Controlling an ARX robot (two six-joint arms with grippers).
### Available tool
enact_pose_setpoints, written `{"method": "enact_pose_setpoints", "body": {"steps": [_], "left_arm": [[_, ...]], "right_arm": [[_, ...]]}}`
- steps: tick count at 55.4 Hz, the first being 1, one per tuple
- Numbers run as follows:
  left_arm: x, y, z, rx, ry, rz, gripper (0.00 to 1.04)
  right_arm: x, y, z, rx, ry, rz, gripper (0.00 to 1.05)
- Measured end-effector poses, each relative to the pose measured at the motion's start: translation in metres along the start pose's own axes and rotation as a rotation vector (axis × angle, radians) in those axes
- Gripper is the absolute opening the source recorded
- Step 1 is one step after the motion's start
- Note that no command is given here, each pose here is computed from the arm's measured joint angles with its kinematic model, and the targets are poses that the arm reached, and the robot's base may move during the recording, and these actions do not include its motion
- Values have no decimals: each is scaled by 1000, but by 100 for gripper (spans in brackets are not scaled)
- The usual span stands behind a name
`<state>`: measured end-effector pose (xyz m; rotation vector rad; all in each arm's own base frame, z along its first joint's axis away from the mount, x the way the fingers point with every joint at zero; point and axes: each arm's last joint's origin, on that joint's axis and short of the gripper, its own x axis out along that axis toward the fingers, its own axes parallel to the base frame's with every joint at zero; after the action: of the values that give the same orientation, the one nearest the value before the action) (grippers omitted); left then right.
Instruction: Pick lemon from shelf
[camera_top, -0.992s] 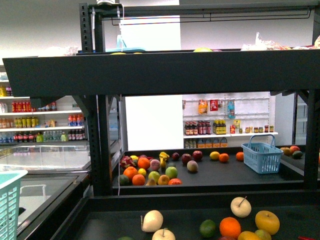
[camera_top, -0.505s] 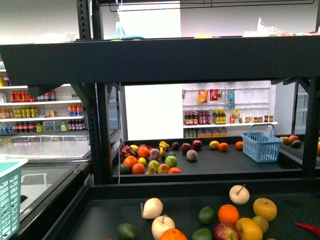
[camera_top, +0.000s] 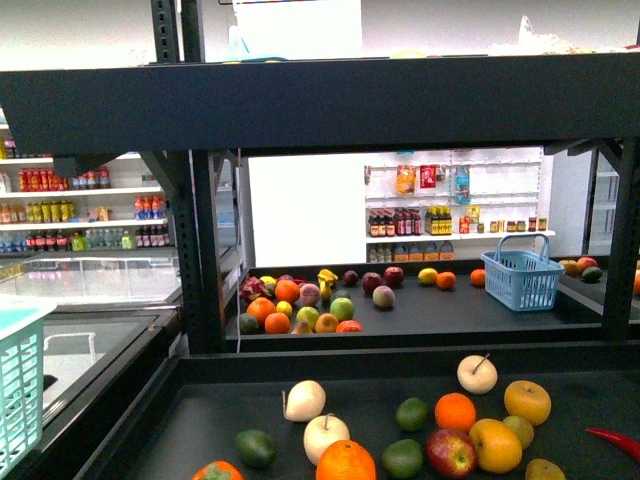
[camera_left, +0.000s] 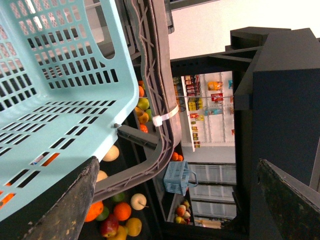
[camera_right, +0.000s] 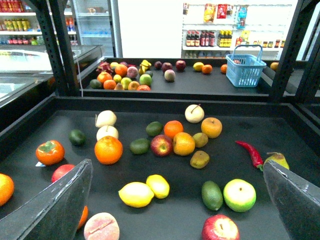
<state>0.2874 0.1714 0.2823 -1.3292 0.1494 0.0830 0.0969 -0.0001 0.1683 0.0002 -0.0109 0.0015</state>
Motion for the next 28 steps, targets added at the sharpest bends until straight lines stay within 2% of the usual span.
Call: {"method": "enact_pose_setpoints", "body": {"steps": [12, 28], "left_arm": [[34, 12, 7, -62, 13, -13, 97], [65, 5, 12, -29, 15, -90, 97]], "right_arm": [[0, 0, 0, 0, 0, 0, 102], [0, 0, 0, 0, 0, 0, 102]]}}
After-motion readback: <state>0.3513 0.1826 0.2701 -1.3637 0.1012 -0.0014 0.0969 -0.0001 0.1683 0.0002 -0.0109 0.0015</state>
